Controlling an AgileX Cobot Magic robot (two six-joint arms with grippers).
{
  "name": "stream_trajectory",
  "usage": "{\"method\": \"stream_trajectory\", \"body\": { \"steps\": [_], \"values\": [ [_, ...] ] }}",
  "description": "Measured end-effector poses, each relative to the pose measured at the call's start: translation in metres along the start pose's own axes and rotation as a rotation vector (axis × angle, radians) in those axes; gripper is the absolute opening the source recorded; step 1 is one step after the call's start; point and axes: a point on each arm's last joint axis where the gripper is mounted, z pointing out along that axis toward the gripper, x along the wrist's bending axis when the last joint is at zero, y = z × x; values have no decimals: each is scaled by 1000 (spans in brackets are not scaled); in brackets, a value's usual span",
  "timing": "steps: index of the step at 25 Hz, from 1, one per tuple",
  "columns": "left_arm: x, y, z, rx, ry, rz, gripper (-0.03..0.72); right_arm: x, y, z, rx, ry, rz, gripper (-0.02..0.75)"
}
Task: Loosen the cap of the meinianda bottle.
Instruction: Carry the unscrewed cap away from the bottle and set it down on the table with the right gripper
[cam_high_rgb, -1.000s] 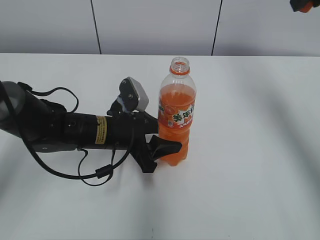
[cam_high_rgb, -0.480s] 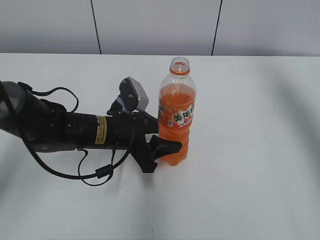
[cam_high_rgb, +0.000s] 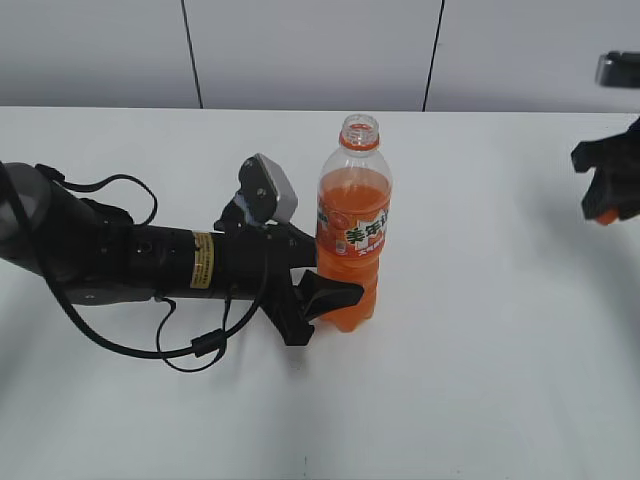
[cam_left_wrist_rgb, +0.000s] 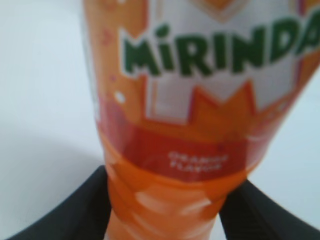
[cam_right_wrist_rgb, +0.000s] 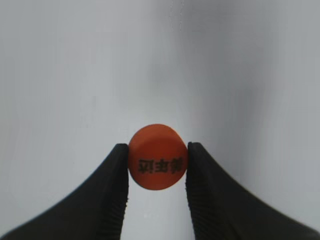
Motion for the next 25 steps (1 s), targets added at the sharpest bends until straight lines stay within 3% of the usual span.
{"method": "stream_trajectory", "body": {
  "steps": [4, 10, 17, 25],
  "values": [
    [0, 0, 0, 0, 0, 0, 398, -3, -10, 39, 85, 14, 3, 270],
    [0, 0, 0, 0, 0, 0, 397, -6, -9, 69, 85, 11, -50, 270],
    [0, 0, 0, 0, 0, 0, 397, -8, -11, 85, 109, 1, -177, 270],
    [0, 0, 0, 0, 0, 0, 397, -9, -12, 86, 114, -8, -208, 271]
  ]
}}
